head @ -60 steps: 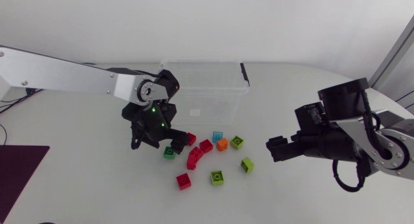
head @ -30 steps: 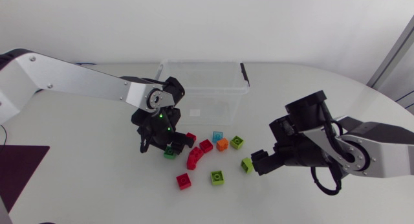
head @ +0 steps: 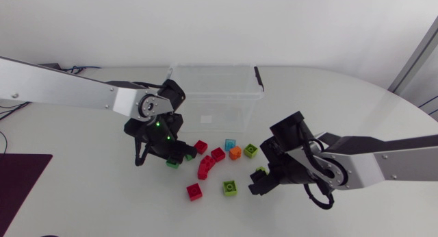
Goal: Pick up the duplo bricks and place them in the container
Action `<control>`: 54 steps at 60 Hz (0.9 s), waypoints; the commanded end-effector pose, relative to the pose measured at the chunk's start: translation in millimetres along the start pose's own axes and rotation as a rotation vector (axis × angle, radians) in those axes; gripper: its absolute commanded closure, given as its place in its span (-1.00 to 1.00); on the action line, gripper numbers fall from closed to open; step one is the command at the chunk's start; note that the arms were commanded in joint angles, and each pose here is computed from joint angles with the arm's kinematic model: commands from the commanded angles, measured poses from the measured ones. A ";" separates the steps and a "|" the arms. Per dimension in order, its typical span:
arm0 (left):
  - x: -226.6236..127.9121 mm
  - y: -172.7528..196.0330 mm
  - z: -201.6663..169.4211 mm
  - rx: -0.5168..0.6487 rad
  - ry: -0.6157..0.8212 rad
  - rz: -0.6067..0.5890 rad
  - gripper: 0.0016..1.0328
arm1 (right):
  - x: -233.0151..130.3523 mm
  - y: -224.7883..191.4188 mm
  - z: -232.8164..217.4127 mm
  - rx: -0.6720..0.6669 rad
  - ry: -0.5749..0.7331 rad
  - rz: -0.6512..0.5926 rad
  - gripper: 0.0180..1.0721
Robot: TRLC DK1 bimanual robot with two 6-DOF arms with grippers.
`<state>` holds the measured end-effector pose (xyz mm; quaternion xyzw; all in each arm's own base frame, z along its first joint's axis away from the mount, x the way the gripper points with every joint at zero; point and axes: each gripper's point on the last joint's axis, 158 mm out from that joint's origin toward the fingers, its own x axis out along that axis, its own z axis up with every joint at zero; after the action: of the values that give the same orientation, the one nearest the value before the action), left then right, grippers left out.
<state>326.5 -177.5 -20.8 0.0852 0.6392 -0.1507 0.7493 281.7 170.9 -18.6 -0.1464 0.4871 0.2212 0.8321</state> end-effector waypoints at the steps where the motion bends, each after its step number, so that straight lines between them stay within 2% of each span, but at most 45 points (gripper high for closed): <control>1: -22.1 2.7 4.1 0.013 -0.056 -0.004 0.43 | 3.2 0.7 9.9 -0.018 -0.025 -0.006 0.04; 5: -36.7 3.9 11.9 0.012 -0.100 -0.008 0.43 | 5.4 0.3 10.2 -0.020 -0.025 -0.007 0.19; 12: -85.5 6.0 38.5 0.007 -0.248 -0.021 0.43 | 14.4 -2.5 7.5 -0.026 -0.006 -0.012 0.45; 24: -162.0 8.6 75.7 0.001 -0.465 -0.033 0.43 | 19.7 -3.2 2.7 -0.040 0.017 -0.014 0.58; 28: -192.2 4.2 93.8 0.017 -0.586 -0.052 0.43 | 10.2 -0.6 8.2 -0.053 -0.006 -0.011 0.62; 34: -217.0 -0.2 116.2 0.032 -0.711 -0.064 0.43 | -9.3 -0.1 23.5 -0.064 -0.049 -0.010 0.64; 39: -225.0 -4.8 133.0 0.038 -0.776 -0.088 0.43 | -22.6 -1.0 35.2 -0.068 -0.073 -0.011 0.64; 54: -190.7 4.3 180.2 0.019 -0.812 -0.080 0.39 | -67.3 -6.5 87.0 -0.067 -0.192 -0.022 0.63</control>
<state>452.1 -208.8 206.1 0.0014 0.2930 -0.2109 0.9326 310.6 188.6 59.0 -0.1553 0.4196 0.2429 0.8607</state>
